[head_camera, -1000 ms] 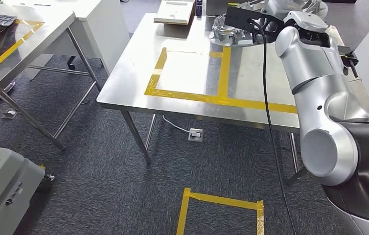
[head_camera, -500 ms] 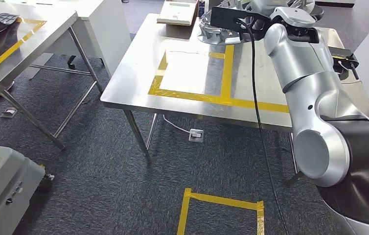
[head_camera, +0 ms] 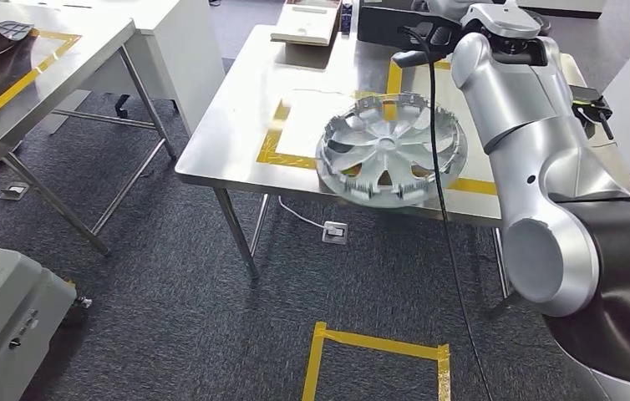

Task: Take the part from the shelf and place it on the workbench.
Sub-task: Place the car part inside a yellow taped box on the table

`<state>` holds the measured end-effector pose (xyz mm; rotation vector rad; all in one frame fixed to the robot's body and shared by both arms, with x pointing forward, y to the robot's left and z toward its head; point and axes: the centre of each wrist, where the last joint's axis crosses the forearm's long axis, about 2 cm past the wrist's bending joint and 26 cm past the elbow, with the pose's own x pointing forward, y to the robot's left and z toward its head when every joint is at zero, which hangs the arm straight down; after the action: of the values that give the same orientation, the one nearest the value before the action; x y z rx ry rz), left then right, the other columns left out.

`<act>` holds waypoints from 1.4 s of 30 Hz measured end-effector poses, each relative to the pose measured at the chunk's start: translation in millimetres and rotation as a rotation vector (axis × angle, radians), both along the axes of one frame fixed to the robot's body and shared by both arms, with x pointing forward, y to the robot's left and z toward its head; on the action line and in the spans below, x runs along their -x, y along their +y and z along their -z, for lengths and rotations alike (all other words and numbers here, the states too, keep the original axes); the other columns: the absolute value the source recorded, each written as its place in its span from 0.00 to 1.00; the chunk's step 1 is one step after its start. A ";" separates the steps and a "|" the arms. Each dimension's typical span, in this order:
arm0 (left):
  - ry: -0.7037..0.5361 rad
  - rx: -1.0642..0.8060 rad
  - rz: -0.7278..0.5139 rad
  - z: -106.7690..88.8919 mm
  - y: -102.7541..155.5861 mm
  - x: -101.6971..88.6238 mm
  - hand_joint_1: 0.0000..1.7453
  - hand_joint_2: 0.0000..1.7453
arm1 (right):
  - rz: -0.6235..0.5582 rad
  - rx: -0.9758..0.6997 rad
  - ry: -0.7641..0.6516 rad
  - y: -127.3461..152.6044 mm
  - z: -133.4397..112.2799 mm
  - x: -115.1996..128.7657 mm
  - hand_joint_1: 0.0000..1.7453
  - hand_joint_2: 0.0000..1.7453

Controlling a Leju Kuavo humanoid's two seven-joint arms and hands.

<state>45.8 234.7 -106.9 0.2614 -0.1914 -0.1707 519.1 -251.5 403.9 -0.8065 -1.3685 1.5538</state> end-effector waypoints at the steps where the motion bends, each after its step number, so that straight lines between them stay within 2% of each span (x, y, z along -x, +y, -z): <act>1: 0.003 0.002 0.002 0.0 -0.2 0.3 0.00 0.00 | 0.006 -0.001 -0.001 -3.2 -0.4 -0.3 0.00 0.00; 25: 0.019 0.006 0.020 0.1 -1.2 1.6 0.00 0.00 | 0.096 -0.042 -0.008 -64.7 -1.9 -1.1 0.00 0.00; 34: 0.011 0.009 0.022 -0.1 -3.2 1.3 0.00 0.00 | 0.107 -0.058 -0.022 -72.4 -2.3 -0.7 0.00 0.00; 42: -0.013 0.020 0.029 -0.1 -3.2 1.0 0.00 0.00 | 0.099 -0.073 -0.039 -67.9 -3.7 -0.9 0.00 0.00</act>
<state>44.9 231.5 -106.8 0.2399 -0.2099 -0.1958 520.0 -319.4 407.6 -0.8505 -1.3842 1.4101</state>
